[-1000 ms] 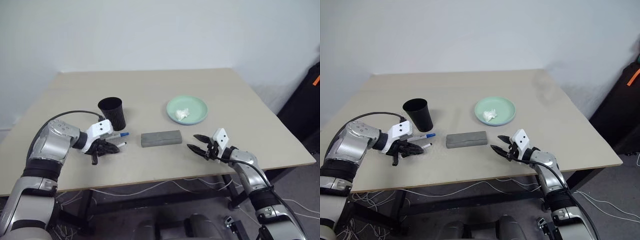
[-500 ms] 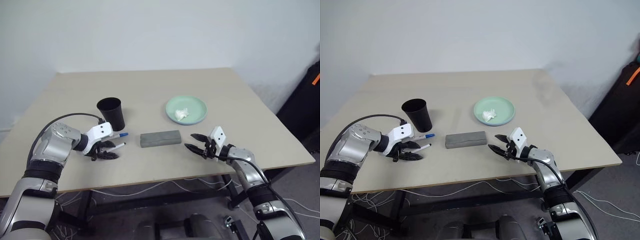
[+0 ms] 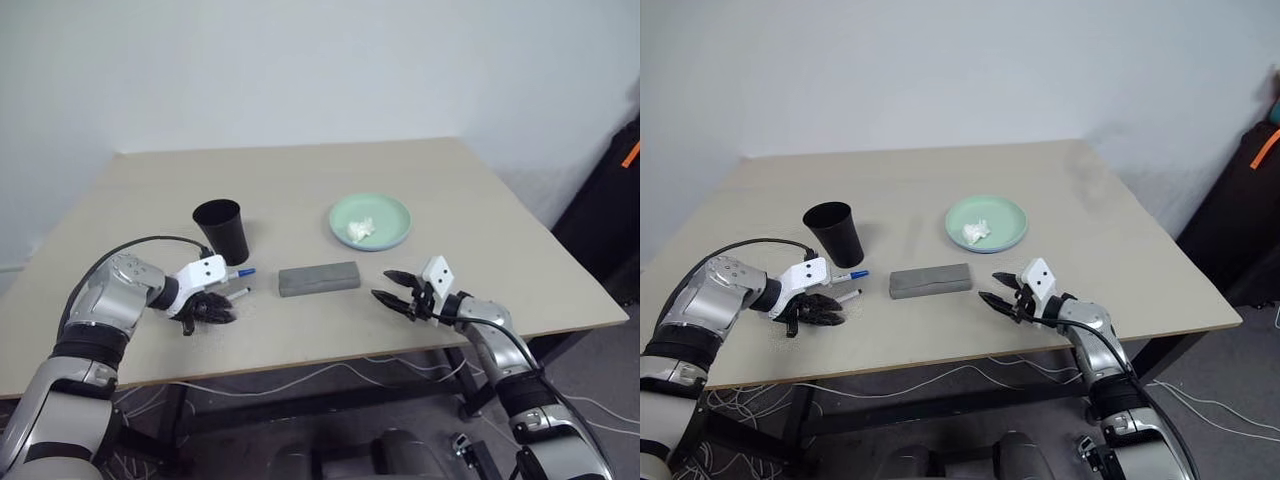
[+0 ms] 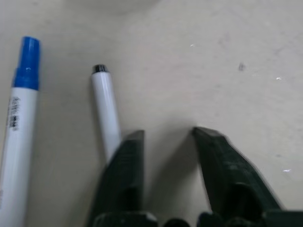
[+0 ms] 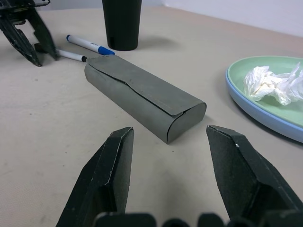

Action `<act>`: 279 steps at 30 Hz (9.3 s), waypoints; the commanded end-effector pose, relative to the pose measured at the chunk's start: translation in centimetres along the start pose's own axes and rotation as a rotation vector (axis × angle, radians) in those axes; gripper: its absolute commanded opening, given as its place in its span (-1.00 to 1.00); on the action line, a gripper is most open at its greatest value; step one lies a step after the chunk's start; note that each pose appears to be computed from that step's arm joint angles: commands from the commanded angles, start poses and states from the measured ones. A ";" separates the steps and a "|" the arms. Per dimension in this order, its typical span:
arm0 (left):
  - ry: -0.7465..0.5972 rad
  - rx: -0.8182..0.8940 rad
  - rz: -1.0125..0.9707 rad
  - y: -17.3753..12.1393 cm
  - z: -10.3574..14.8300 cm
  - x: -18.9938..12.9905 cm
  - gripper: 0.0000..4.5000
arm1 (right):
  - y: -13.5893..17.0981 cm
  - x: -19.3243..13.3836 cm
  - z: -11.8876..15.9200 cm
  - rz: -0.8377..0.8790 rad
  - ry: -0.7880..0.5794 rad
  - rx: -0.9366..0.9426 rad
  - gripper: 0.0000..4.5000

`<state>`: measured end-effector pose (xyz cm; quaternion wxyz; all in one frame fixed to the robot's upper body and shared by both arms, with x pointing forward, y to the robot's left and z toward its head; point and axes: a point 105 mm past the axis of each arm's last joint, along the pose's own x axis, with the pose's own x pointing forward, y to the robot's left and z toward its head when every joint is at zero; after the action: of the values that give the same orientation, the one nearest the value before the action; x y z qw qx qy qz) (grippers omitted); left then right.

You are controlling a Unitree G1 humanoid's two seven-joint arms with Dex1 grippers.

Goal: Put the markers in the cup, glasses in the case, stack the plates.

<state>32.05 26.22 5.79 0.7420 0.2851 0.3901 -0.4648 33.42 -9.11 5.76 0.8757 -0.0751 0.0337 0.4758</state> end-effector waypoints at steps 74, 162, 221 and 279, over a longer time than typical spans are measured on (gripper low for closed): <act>0.046 0.016 0.094 2.8 0.1 -1.5 -0.85 | 0.8 0.9 1.8 0.095 0.002 -0.030 0.18; -1.005 -0.162 0.991 10.3 11.9 -7.4 0.39 | 0.2 1.9 2.1 0.089 -0.011 -0.063 0.18; 0.118 0.019 0.149 5.9 2.3 -1.9 0.98 | -0.1 1.9 2.1 0.068 -0.008 -0.067 0.18; -0.204 0.160 -0.058 3.7 7.6 -2.7 -0.97 | 0.0 1.5 1.8 0.040 -0.010 -0.050 0.18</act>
<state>36.47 24.17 10.30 0.7281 0.2854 0.3367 -0.5244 33.87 -7.58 5.92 0.8631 -0.0900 0.0461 0.4948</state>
